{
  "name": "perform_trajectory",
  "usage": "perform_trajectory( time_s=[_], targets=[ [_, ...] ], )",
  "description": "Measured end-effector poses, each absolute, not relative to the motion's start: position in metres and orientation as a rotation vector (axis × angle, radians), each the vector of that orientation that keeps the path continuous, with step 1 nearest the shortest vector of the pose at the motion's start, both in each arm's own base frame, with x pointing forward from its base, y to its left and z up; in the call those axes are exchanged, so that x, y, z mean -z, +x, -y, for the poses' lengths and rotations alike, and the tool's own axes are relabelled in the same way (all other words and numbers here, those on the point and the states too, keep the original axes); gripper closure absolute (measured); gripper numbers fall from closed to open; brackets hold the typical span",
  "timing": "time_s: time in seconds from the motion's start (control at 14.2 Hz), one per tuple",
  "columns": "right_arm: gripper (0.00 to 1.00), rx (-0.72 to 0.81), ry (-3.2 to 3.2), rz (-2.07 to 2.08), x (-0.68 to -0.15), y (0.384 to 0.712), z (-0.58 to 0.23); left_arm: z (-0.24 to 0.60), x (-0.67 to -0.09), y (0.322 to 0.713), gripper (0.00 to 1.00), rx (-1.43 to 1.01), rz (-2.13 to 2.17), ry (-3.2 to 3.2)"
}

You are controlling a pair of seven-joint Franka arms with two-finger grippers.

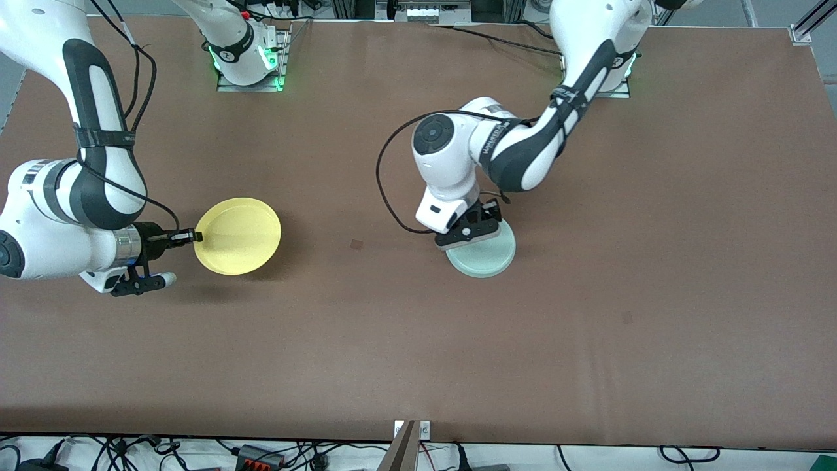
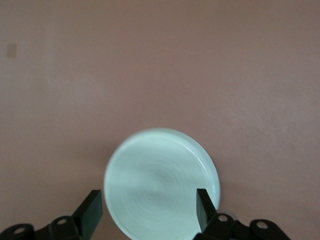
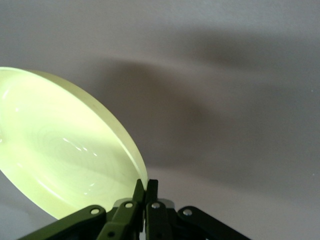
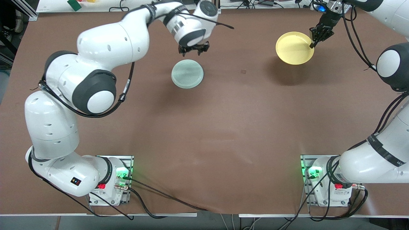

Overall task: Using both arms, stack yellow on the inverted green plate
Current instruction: 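Lower the inverted green plate onto the table and open the left gripper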

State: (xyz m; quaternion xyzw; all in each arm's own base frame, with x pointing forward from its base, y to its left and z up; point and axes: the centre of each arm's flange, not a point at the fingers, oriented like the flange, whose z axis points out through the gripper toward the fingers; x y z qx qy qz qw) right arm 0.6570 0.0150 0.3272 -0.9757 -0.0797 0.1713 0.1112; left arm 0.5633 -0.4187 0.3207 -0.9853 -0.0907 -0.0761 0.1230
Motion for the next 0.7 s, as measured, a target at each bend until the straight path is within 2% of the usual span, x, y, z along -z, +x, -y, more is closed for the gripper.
perform_trajectory(
  time_s=[0.49,0.63,0.7],
  targets=[
    [0.97,-0.577,-2.824,0.315,-0.304,0.65,-0.086,0.258,-0.41,0.624,0.13,0.004,0.102,-2.878],
    [0.97,-0.607,-2.783,0.279,-0.292,0.646,-0.12,0.221,-0.432,0.634,0.11,-0.017,0.103,-2.925],
    [0.97,-0.619,-2.771,0.251,-0.286,0.643,-0.139,0.206,-0.441,0.636,0.03,-0.028,0.12,-2.953]
  ],
)
